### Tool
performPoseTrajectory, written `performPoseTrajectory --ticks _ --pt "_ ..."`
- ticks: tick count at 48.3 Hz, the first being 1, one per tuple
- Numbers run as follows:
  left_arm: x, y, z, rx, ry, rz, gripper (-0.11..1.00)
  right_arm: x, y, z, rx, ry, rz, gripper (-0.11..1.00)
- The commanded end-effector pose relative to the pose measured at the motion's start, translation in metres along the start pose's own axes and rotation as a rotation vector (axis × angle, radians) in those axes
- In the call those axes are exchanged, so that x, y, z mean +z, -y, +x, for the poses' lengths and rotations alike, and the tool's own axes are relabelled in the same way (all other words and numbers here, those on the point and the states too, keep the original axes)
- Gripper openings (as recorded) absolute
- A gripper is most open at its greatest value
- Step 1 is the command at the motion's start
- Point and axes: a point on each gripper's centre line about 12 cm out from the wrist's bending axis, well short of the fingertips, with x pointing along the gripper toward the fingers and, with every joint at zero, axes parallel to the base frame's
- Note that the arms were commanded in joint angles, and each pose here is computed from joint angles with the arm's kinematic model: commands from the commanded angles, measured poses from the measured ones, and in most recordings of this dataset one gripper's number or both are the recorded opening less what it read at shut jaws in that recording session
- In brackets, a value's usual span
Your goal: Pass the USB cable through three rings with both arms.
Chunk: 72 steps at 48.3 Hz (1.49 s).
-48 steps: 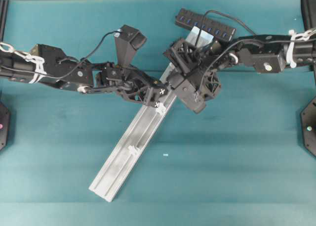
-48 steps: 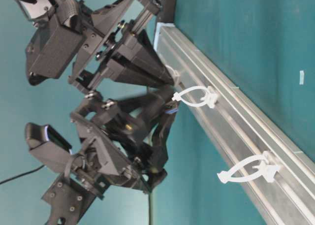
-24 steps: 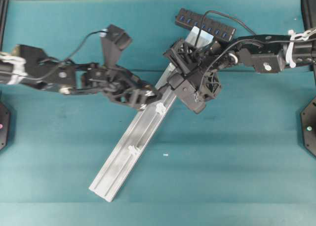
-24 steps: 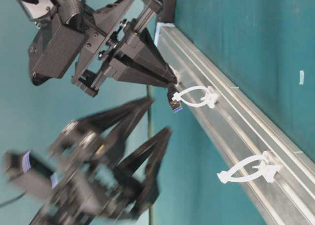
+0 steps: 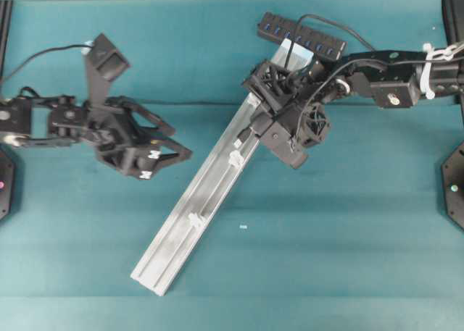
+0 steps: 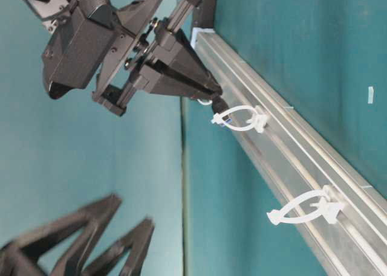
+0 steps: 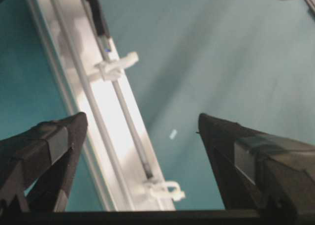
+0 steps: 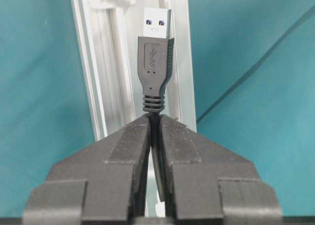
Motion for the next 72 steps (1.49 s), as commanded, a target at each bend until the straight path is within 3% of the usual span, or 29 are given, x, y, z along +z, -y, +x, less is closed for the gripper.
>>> performPoseTrajectory --ticks 1,18,72 --pt "0.006 0.008 -0.009 -0.029 0.025 0.007 0.97 -0.001 -0.001 0.001 0.007 -0.004 0.005 0.09" --pt "0.005 0.011 -0.011 -0.04 0.024 0.013 0.97 -0.003 -0.013 0.003 0.047 -0.009 0.0 0.09" --pt "0.005 0.011 -0.011 -0.042 0.027 0.012 0.97 0.024 -0.01 0.006 0.035 0.03 -0.046 0.09"
